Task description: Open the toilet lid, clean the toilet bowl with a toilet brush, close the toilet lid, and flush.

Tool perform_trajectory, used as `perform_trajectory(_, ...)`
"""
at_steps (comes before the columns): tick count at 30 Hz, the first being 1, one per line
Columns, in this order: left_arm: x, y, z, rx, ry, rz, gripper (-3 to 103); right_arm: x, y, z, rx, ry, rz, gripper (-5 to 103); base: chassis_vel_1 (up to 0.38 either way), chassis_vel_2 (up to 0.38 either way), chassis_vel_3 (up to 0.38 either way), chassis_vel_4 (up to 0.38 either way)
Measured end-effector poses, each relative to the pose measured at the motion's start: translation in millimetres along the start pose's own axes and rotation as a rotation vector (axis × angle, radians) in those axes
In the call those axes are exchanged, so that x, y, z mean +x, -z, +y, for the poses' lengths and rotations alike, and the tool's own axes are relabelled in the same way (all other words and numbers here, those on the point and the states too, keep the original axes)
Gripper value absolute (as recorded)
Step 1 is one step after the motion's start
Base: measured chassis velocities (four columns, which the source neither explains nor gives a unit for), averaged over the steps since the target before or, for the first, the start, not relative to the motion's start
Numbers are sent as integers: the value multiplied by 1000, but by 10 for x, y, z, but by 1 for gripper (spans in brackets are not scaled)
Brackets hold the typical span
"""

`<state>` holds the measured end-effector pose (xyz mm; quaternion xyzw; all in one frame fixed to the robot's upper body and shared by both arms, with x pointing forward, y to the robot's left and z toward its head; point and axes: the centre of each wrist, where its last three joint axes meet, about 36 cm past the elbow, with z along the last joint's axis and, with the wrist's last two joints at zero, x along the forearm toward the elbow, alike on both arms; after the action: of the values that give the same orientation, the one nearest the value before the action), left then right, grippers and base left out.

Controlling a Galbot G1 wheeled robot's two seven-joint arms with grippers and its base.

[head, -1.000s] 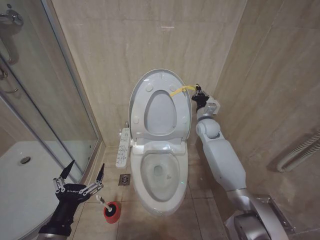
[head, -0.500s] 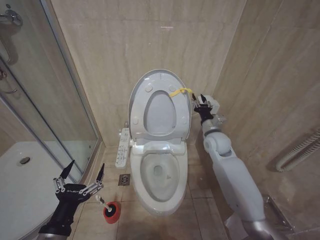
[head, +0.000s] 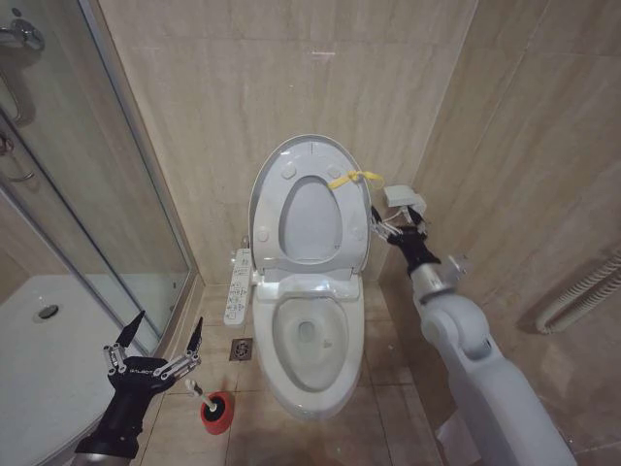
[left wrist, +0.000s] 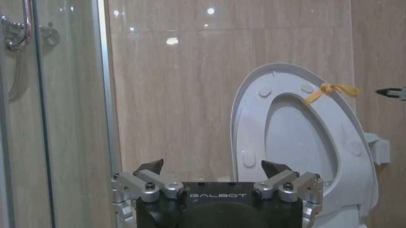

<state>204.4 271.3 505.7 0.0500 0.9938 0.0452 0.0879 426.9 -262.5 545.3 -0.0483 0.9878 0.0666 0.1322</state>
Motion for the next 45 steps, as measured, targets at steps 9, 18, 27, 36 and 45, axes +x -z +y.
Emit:
perform_trajectory(9, 0, 0, 0, 0, 0, 0, 100, 787, -8, 141, 115, -60, 71, 100, 0, 0, 0, 0)
perform_trajectory(18, 0, 0, 0, 0, 0, 0, 100, 1340, -143, 169, 176, -58, 69, 100, 0, 0, 0, 0)
perform_trajectory(27, 0, 0, 0, 0, 0, 0, 100, 1684, -96, 166, 181, -7, 86, 100, 0, 0, 0, 0)
perform_trajectory(36, 0, 0, 0, 0, 0, 0, 100, 1841, -120, 248, 97, -50, 122, 100, 0, 0, 0, 0)
perform_trajectory(45, 0, 0, 0, 0, 0, 0, 100, 1960, -187, 290, 120, -96, 154, 100, 0, 0, 0, 0)
